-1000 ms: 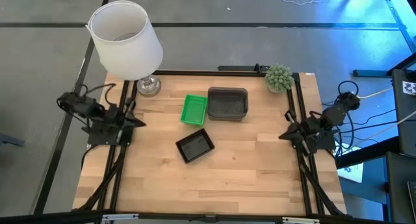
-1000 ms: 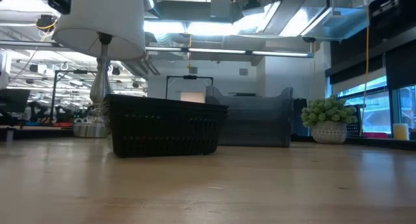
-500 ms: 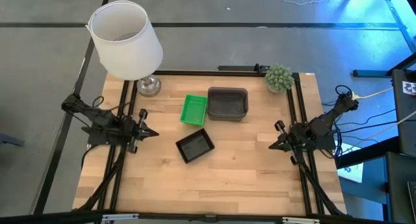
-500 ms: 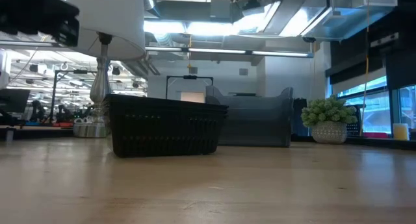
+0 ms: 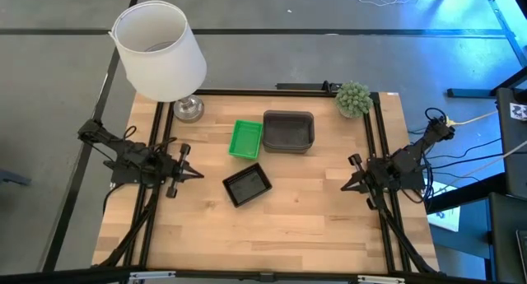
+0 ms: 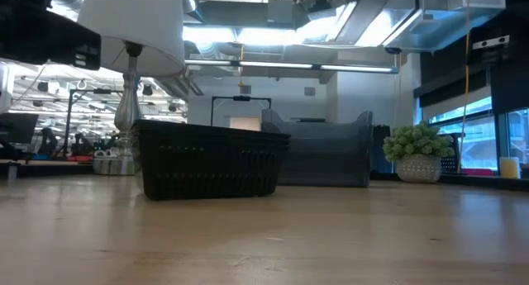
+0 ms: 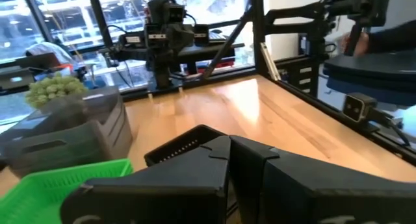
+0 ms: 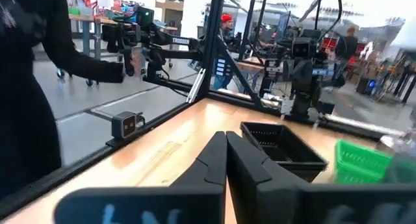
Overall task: Stack baskets by color
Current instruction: Return to Home Position
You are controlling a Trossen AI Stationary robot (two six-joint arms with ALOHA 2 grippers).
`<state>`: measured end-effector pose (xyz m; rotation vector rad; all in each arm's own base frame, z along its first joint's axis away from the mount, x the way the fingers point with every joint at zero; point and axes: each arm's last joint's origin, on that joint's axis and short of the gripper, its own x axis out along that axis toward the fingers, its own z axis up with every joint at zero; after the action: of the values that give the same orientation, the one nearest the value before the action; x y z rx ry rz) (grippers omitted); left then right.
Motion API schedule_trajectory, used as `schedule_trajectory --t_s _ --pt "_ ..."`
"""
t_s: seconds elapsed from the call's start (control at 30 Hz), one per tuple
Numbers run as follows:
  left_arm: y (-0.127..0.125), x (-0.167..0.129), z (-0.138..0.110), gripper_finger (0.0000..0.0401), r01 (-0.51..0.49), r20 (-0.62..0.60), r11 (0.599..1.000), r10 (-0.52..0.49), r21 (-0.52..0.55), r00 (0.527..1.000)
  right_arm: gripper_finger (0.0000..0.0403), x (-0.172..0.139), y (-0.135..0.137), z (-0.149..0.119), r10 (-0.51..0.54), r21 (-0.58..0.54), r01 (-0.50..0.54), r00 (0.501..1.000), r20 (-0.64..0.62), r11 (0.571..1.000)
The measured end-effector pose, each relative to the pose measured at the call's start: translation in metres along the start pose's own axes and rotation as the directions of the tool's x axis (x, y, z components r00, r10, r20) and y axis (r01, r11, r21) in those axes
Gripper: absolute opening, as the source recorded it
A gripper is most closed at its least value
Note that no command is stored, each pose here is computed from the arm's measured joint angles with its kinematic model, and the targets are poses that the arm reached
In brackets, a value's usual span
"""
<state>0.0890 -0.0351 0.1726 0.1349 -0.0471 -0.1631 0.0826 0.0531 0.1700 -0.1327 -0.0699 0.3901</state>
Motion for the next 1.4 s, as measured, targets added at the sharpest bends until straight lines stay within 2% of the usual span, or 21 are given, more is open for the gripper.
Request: schedule_trajectory --t_s 0.27,1.4 --pt "0.0000 0.0000 -0.0001 0.0000 -0.002 -0.001 1.000 0.002 -0.005 1.000 0.0014 0.0000 0.0000 0.0001 0.001 -0.008 -0.001 1.000 0.001 1.000" --pt "0.0000 0.0000 -0.0004 0.0000 -0.002 -0.004 1.000 0.002 -0.006 1.000 0.0007 -0.0001 0.0000 0.0003 0.001 -0.008 -0.001 1.000 0.001 1.000"
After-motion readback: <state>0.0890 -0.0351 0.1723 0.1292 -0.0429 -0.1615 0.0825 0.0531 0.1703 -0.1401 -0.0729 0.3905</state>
